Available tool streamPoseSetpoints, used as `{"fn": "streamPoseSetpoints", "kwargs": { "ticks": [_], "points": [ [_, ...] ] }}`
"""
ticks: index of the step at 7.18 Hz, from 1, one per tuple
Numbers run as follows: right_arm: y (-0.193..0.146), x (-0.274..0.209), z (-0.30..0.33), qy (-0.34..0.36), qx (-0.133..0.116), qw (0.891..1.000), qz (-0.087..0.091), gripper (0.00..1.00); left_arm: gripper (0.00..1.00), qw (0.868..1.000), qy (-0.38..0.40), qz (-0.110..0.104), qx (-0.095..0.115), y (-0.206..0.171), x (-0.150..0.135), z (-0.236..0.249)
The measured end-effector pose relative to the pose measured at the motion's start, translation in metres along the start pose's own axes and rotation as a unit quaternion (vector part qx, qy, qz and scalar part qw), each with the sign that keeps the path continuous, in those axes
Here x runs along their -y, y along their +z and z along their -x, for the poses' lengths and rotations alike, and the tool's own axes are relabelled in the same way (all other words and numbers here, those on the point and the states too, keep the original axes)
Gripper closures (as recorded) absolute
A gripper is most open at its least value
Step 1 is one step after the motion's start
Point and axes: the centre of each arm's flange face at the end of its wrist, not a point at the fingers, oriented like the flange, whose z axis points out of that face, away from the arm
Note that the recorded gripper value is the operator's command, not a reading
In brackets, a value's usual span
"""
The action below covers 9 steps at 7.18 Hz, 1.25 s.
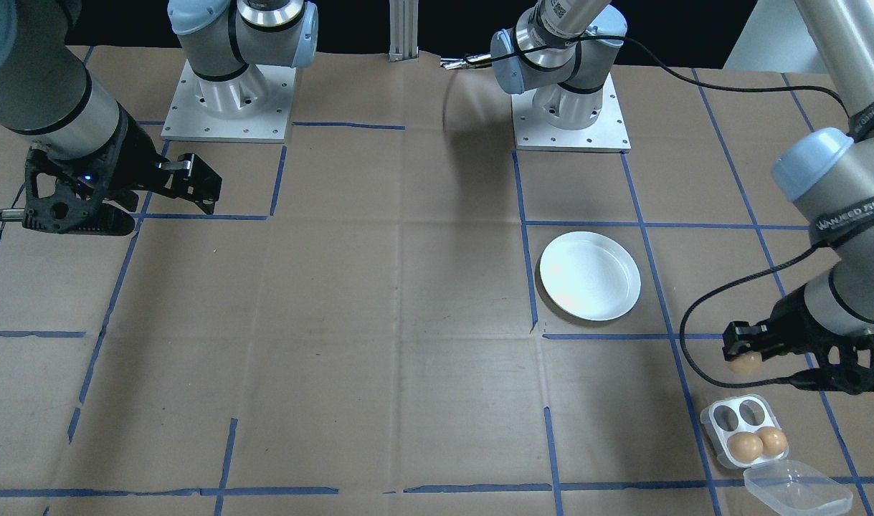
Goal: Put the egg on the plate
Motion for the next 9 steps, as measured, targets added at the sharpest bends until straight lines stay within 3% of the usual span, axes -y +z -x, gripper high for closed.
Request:
{"fn": "streamPoseSetpoints", "kwargs": {
  "ticks": [2, 3, 5, 6, 7, 8, 9],
  "points": [
    [0.000, 0.000, 0.000, 0.000, 0.000, 1.000, 0.000, 0.00, 0.68, 1.000, -0.014, 0.012, -0.005, -0.009, -0.059, -0.073],
    [0.000, 0.000, 0.000, 0.000, 0.000, 1.000, 0.000, 0.00, 0.68, 0.999, -0.021, 0.028, -0.008, 0.003, -0.092, -0.102],
    [0.000, 0.000, 0.000, 0.000, 0.000, 1.000, 0.000, 0.00, 0.68, 0.997, -0.028, 0.067, -0.015, 0.053, -0.143, -0.127],
    [0.000, 0.000, 0.000, 0.000, 0.000, 1.000, 0.000, 0.00, 0.65, 0.997, -0.027, 0.076, -0.017, 0.079, -0.152, -0.129],
    [0.000, 0.000, 0.000, 0.000, 0.000, 1.000, 0.000, 0.00, 0.10, 0.996, -0.027, 0.085, -0.019, 0.100, -0.153, -0.130],
    [0.000, 0.000, 0.000, 0.000, 0.000, 1.000, 0.000, 0.00, 0.01, 0.995, -0.027, 0.093, -0.020, 0.114, -0.152, -0.130],
    [0.000, 0.000, 0.000, 0.000, 0.000, 1.000, 0.000, 0.00, 0.01, 0.995, -0.027, 0.093, -0.019, 0.116, -0.151, -0.129]
  ]
}}
